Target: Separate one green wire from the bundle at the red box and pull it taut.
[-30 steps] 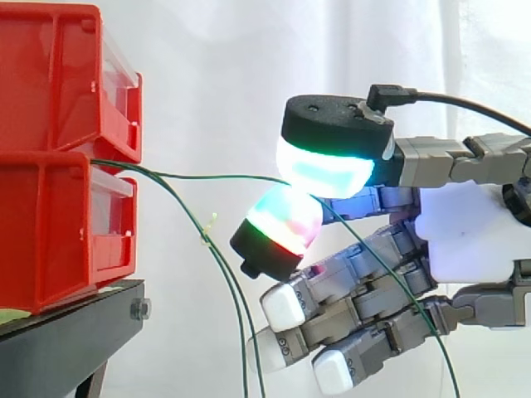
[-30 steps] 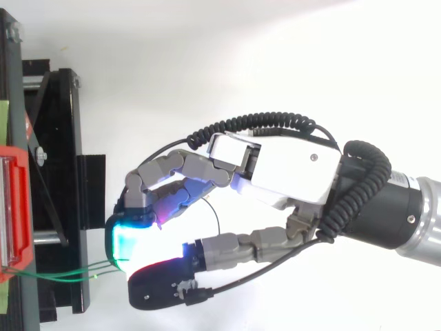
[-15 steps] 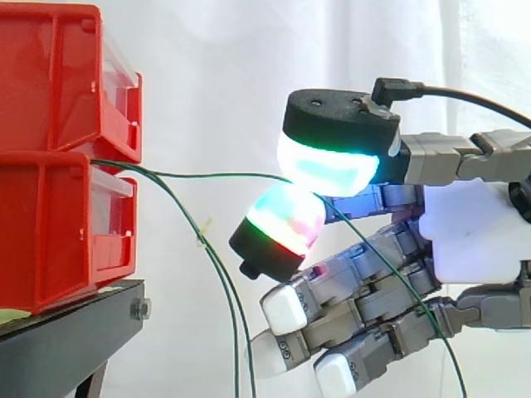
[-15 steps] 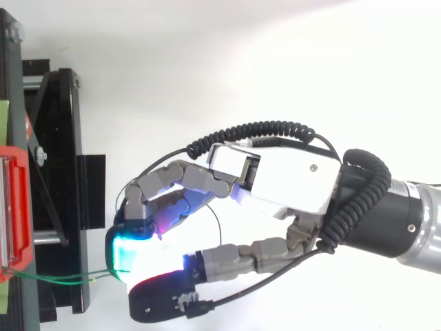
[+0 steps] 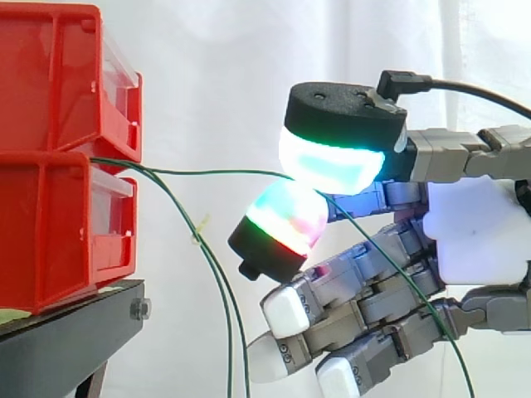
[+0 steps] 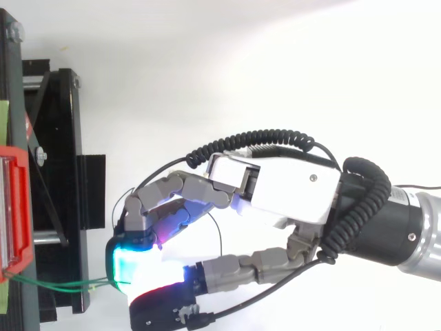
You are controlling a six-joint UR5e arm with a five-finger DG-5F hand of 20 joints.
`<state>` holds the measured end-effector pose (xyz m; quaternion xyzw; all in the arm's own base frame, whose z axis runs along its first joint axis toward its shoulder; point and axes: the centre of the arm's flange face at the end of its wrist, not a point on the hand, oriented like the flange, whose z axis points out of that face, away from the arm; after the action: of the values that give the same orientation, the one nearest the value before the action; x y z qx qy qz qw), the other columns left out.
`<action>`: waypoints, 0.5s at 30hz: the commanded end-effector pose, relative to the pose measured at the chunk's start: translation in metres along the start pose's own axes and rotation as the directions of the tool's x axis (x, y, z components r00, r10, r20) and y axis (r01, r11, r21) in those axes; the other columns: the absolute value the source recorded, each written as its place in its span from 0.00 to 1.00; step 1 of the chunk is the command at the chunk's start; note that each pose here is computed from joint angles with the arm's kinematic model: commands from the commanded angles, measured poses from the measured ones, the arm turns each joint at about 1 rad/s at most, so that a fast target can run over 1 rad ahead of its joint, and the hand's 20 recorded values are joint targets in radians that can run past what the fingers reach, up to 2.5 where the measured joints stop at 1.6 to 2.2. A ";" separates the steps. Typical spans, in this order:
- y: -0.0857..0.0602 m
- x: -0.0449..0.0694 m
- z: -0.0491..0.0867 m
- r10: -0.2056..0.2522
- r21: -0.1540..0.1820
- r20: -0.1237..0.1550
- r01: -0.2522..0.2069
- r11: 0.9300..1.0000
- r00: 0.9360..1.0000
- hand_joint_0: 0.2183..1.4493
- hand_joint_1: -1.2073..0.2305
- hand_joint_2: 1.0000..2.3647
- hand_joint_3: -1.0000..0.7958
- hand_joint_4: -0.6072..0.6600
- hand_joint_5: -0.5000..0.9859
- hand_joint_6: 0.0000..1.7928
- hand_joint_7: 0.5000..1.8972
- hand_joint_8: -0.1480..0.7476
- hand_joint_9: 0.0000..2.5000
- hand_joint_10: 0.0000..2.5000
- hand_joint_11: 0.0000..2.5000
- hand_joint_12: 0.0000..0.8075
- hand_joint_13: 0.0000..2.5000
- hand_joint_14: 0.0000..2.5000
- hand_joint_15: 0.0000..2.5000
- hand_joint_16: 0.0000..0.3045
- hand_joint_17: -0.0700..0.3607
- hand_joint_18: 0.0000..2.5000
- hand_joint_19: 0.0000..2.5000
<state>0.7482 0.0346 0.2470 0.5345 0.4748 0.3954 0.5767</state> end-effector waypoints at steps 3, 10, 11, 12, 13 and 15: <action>0.000 0.003 -0.001 0.000 0.000 -0.004 0.000 1.000 1.000 0.31 0.31 0.01 0.57 0.42 0.25 0.49 0.49 0.53 0.38 0.00 0.19 0.42 0.30 0.00 0.09 0.16 0.42 0.32 0.12; 0.001 0.007 -0.002 0.000 -0.002 -0.010 0.000 1.000 1.000 0.31 0.31 0.01 0.57 0.42 0.25 0.49 0.49 0.53 0.38 0.00 0.19 0.42 0.30 0.00 0.09 0.16 0.42 0.32 0.12; 0.001 0.007 -0.002 0.000 -0.001 -0.010 0.000 1.000 1.000 0.31 0.31 0.01 0.57 0.42 0.25 0.49 0.49 0.53 0.38 0.00 0.19 0.42 0.30 0.00 0.09 0.16 0.42 0.32 0.12; 0.001 0.007 -0.002 0.000 -0.001 -0.010 0.000 1.000 1.000 0.31 0.31 0.01 0.57 0.42 0.25 0.49 0.49 0.53 0.38 0.00 0.19 0.42 0.30 0.00 0.09 0.16 0.42 0.32 0.12; 0.002 0.009 -0.002 0.000 -0.003 -0.012 0.000 1.000 1.000 0.31 0.31 0.01 0.57 0.42 0.25 0.49 0.49 0.53 0.38 0.00 0.18 0.42 0.30 0.00 0.09 0.16 0.42 0.32 0.12; 0.002 0.010 -0.003 0.000 -0.003 -0.013 0.000 1.000 1.000 0.31 0.31 0.01 0.57 0.42 0.25 0.49 0.49 0.53 0.38 0.00 0.19 0.42 0.30 0.00 0.09 0.16 0.42 0.32 0.12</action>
<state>0.7478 0.0430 0.2470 0.5319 0.4777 0.3986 0.5745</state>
